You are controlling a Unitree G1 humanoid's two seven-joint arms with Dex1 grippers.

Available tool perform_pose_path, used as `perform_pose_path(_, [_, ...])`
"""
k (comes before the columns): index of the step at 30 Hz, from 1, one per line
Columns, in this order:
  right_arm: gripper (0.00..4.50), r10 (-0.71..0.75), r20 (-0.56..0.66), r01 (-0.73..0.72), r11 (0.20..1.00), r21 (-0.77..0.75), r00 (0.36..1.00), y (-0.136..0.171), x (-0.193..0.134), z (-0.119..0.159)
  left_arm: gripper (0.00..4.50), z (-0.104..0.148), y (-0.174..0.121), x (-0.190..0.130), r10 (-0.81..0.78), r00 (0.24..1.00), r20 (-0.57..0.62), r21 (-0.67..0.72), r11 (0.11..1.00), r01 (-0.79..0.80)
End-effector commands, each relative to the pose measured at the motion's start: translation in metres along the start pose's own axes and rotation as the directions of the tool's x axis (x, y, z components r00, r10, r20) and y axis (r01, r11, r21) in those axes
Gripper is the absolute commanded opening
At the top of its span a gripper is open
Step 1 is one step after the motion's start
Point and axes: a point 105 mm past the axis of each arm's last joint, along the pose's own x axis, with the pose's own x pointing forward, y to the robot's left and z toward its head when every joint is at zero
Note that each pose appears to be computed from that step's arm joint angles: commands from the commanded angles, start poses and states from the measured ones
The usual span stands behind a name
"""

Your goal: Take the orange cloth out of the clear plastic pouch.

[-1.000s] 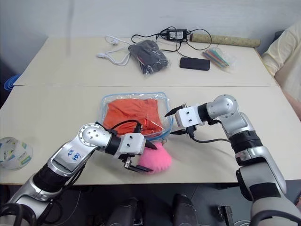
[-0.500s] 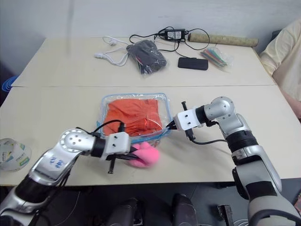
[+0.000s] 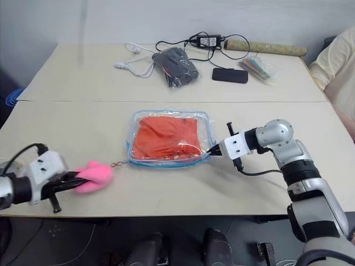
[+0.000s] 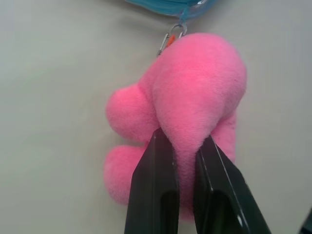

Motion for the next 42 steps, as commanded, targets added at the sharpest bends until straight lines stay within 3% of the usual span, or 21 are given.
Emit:
perform_pose_path(1, [0.0,-0.045,0.01,0.045,0.999,-0.002,0.999,-0.006,-0.009,0.003,0.02,0.008,0.009,-0.001,0.04,0.999,0.032,0.012,0.999,-0.04])
perform_pose_path(3, [0.0,-0.053,0.014,0.053,0.998,0.02,0.998,-0.007,-0.007,0.003,0.02,0.01,0.009,0.005,0.033,0.999,0.043,0.01,0.999,-0.034])
perform_pose_path(6, [0.65,-0.058,0.02,0.056,0.995,0.082,0.998,-0.007,-0.007,0.002,0.01,0.008,0.005,0.01,0.019,0.999,0.046,-0.004,1.0,-0.019])
perform_pose_path(7, [0.98,-0.063,0.022,0.061,0.993,0.098,0.998,-0.007,-0.009,0.002,0.73,0.008,0.004,0.01,0.021,0.998,0.051,-0.018,1.0,-0.02])
perform_pose_path(16, [4.18,-0.179,0.041,0.155,0.927,0.342,0.983,0.005,-0.047,0.011,3.63,-0.001,-0.005,-0.013,0.036,0.997,0.065,-0.105,0.994,-0.029])
perform_pose_path(17, [4.47,-0.191,0.036,0.165,0.915,0.367,0.981,0.007,-0.052,0.012,3.92,0.0,-0.004,-0.019,0.044,0.997,0.07,-0.127,0.991,-0.035])
perform_pose_path(19, [4.5,-0.214,0.027,0.184,0.89,0.417,0.976,0.01,-0.061,0.016,4.48,0.01,-0.005,-0.032,0.016,0.994,0.106,-0.16,0.987,0.001])
perform_pose_path(22, [4.5,-0.227,0.047,0.173,0.845,0.506,0.973,0.017,-0.069,0.028,4.48,0.03,-0.005,-0.047,-0.04,0.986,0.161,-0.153,0.986,0.065])
perform_pose_path(25, [4.5,-0.227,0.117,0.114,0.795,0.596,0.967,0.021,-0.07,0.048,4.48,0.058,-0.005,-0.04,-0.097,0.984,0.152,0.009,0.995,0.096])
perform_pose_path(28, [4.5,-0.248,0.179,0.064,0.734,0.676,0.952,0.023,-0.066,0.066,4.48,0.081,-0.007,-0.005,-0.114,0.99,0.089,0.277,0.957,0.085])
perform_pose_path(31, [4.5,-0.277,0.226,0.031,0.692,0.721,0.934,0.026,-0.063,0.082,4.48,0.102,-0.013,0.032,-0.129,0.984,0.125,0.466,0.883,0.056])
perform_pose_path(38, [4.5,-0.32,0.213,0.054,0.656,0.753,0.923,0.031,-0.057,0.09,4.48,0.122,-0.028,0.092,-0.187,0.963,0.194,0.578,0.815,0.042])
perform_pose_path(42, [4.5,-0.339,0.197,0.073,0.643,0.763,0.92,0.033,-0.056,0.089,3.55,0.123,-0.031,0.098,-0.202,0.959,0.198,0.61,0.791,0.041])
